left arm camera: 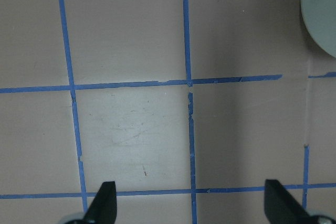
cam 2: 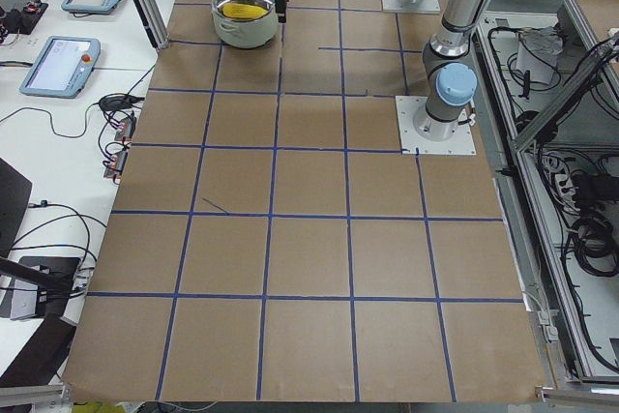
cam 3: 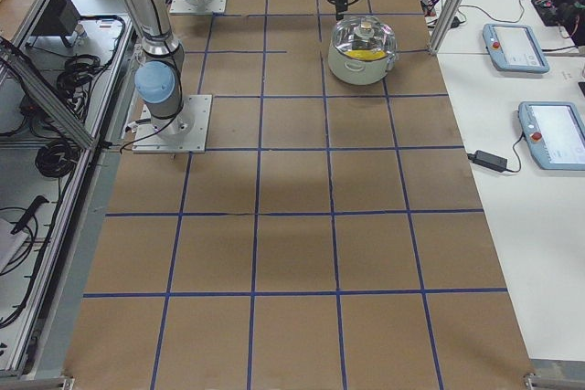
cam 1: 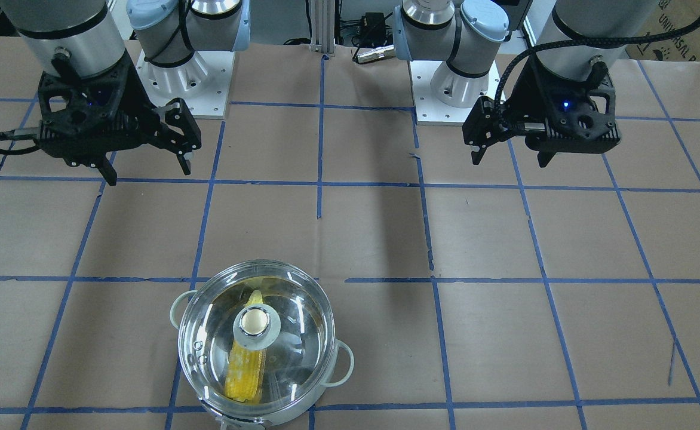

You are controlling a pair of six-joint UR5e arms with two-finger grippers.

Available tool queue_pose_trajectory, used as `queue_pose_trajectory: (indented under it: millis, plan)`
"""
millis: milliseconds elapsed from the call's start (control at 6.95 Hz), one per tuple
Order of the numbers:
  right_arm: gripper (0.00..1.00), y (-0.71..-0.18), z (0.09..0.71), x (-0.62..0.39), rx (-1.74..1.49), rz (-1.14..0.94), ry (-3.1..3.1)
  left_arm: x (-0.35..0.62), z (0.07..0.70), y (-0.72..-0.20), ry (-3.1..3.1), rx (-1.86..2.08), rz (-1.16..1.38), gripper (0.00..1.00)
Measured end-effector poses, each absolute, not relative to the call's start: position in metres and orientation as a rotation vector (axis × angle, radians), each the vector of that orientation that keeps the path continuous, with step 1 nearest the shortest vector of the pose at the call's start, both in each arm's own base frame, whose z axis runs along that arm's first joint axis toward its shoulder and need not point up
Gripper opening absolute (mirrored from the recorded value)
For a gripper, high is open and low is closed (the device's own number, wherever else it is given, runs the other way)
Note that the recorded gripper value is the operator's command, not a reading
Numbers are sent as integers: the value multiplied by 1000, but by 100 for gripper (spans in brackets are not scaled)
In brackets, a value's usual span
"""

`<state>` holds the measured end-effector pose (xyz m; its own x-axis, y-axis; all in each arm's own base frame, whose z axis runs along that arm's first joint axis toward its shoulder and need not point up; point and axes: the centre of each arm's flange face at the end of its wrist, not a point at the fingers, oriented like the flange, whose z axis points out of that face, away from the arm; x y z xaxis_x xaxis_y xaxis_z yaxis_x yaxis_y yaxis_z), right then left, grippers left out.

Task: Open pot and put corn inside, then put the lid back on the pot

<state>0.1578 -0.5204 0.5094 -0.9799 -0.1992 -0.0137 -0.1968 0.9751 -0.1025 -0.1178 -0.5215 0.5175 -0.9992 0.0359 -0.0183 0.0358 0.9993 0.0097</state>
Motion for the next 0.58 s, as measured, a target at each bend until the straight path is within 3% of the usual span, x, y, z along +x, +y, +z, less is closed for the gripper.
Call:
queue_pose_trajectory:
  millis: [575]
  plan:
    - [99, -498, 504, 159, -303, -140, 3091, -118, 515, -523, 3123, 67, 22, 100]
